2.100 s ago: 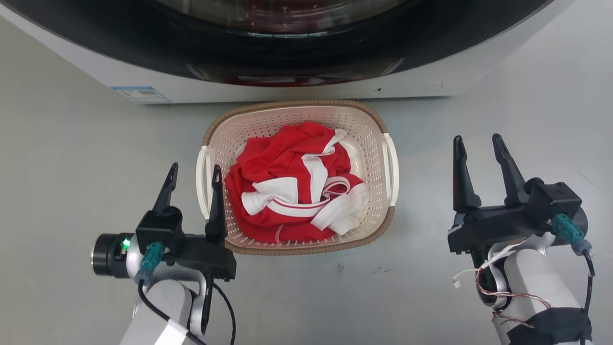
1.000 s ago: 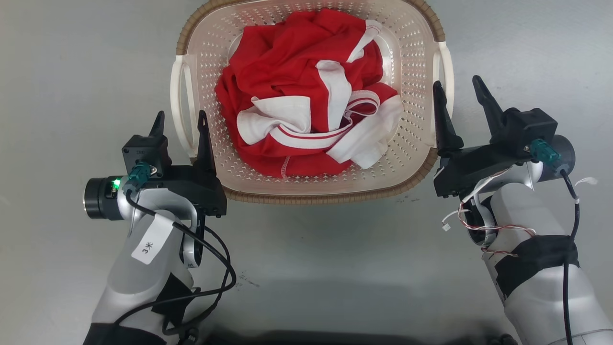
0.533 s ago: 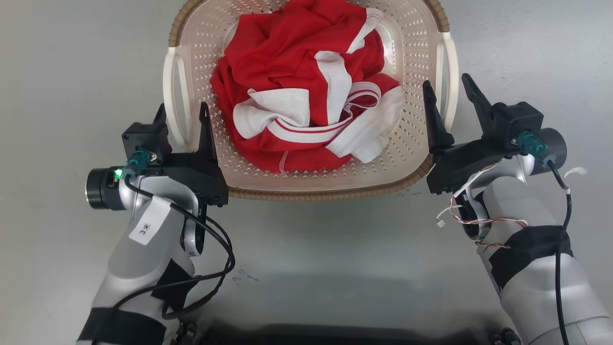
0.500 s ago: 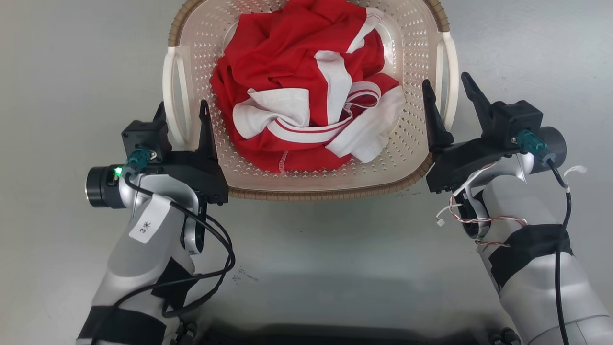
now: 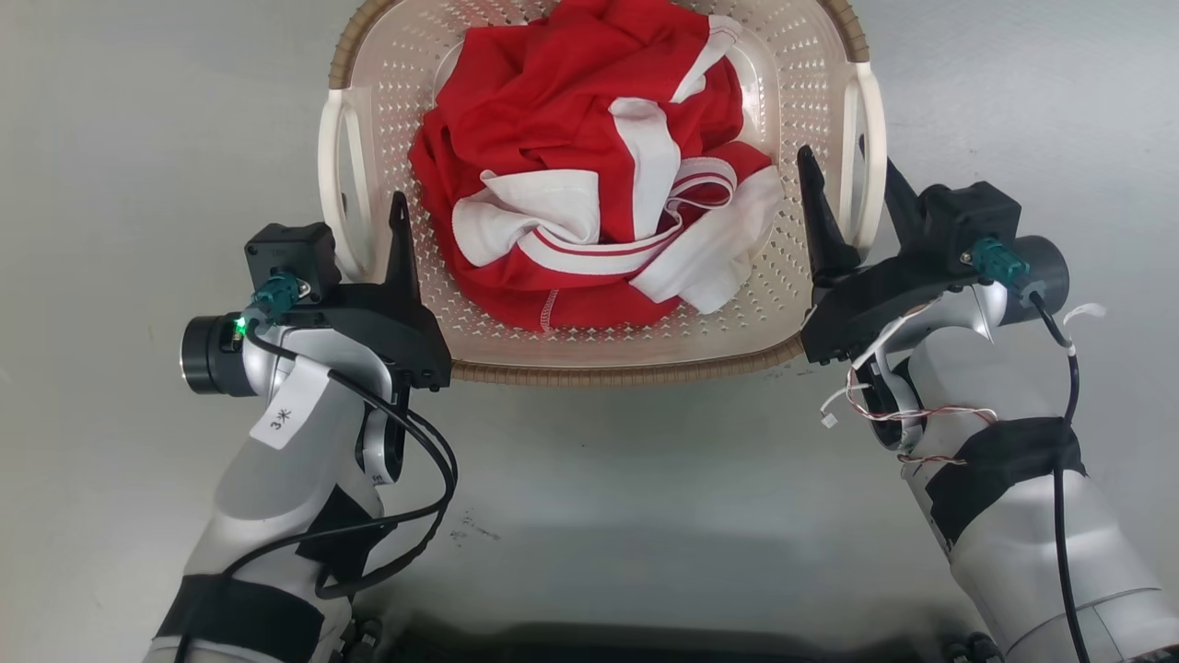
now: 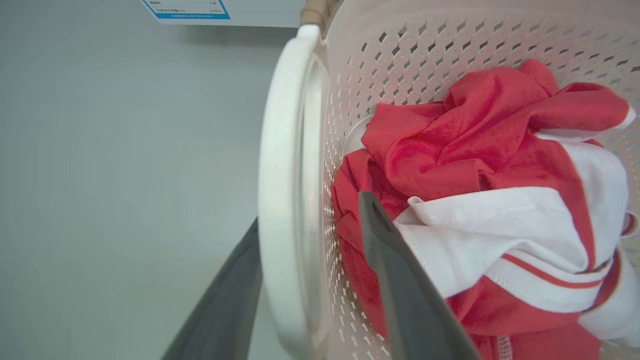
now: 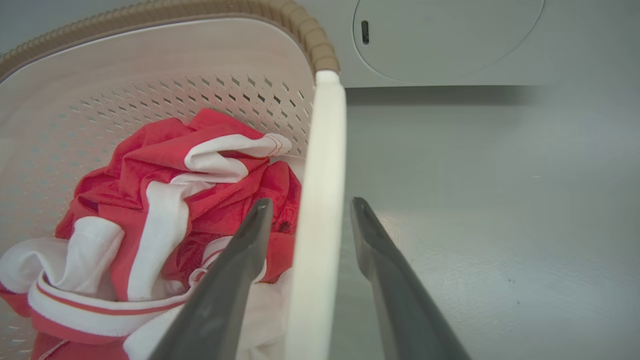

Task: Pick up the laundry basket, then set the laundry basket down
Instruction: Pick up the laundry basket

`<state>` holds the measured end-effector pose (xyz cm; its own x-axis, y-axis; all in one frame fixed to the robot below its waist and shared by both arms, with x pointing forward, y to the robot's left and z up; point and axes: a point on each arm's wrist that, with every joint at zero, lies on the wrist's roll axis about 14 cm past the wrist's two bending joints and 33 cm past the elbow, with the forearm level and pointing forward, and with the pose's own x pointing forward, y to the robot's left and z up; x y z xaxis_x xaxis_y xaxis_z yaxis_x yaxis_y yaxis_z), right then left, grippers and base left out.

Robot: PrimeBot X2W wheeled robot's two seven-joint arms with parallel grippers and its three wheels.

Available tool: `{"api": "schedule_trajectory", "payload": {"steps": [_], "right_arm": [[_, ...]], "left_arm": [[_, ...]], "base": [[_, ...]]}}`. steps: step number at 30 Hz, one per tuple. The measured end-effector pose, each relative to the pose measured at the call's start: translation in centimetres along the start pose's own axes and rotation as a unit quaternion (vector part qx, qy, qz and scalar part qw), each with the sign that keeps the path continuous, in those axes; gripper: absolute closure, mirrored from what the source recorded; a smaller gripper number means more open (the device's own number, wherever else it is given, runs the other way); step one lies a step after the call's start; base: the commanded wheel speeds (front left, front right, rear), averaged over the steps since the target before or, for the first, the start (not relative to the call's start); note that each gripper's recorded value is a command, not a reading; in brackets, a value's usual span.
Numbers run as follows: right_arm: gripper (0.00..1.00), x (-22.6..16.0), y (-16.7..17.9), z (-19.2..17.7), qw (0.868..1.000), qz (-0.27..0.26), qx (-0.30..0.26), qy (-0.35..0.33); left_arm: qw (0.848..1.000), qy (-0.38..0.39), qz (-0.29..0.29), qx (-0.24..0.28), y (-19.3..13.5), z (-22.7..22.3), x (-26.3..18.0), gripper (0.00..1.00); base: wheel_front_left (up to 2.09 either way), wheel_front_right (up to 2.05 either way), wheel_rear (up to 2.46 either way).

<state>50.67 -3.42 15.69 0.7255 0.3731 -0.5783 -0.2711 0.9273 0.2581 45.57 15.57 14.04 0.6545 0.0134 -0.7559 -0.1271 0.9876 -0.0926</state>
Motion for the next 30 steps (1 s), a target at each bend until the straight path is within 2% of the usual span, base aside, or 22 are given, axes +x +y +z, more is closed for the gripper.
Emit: {"api": "schedule_trajectory", "payload": {"steps": [1,2,3,4,5,6,8,30], "right_arm": [[0.25,0.1,0.2,0.2,1.0,0.003,0.0,-0.002],[0.34,0.2,0.3,0.3,1.0,0.002,-0.001,-0.003],[0.4,0.3,0.5,0.4,1.0,0.004,-0.001,-0.004],[0.55,0.3,0.5,0.4,1.0,0.003,0.0,-0.003],[0.62,0.3,0.5,0.3,1.0,0.001,0.002,-0.002],[0.71,0.3,0.4,0.3,1.0,-0.002,0.004,-0.002],[1.0,0.3,0.0,0.2,1.0,-0.011,0.004,-0.002],[1.0,-1.9,-0.3,2.0,0.999,-0.04,0.008,0.008]], "left_arm": [[1.0,0.002,0.0,-0.003,0.0,-0.1,0.0,0.37],[1.0,0.003,0.0,-0.007,0.0,-0.1,0.0,0.54],[1.0,0.003,0.001,-0.01,0.0,0.0,0.0,0.59],[1.0,0.002,0.002,-0.011,0.1,0.1,0.0,0.76],[1.0,0.003,0.003,-0.012,0.2,0.1,0.0,0.94],[1.0,0.004,0.003,-0.011,0.3,0.0,0.0,1.0],[1.0,0.006,0.001,-0.008,0.2,-0.1,-0.1,1.0],[0.999,-0.003,-0.022,-0.024,-1.8,1.9,-2.4,1.0]], "base": [[0.0,0.0,0.0],[0.0,0.0,0.0],[0.0,0.0,0.0],[0.0,0.0,0.0],[0.0,0.0,0.0],[0.0,0.0,0.0],[0.0,0.0,0.0],[0.0,0.0,0.0]]}}
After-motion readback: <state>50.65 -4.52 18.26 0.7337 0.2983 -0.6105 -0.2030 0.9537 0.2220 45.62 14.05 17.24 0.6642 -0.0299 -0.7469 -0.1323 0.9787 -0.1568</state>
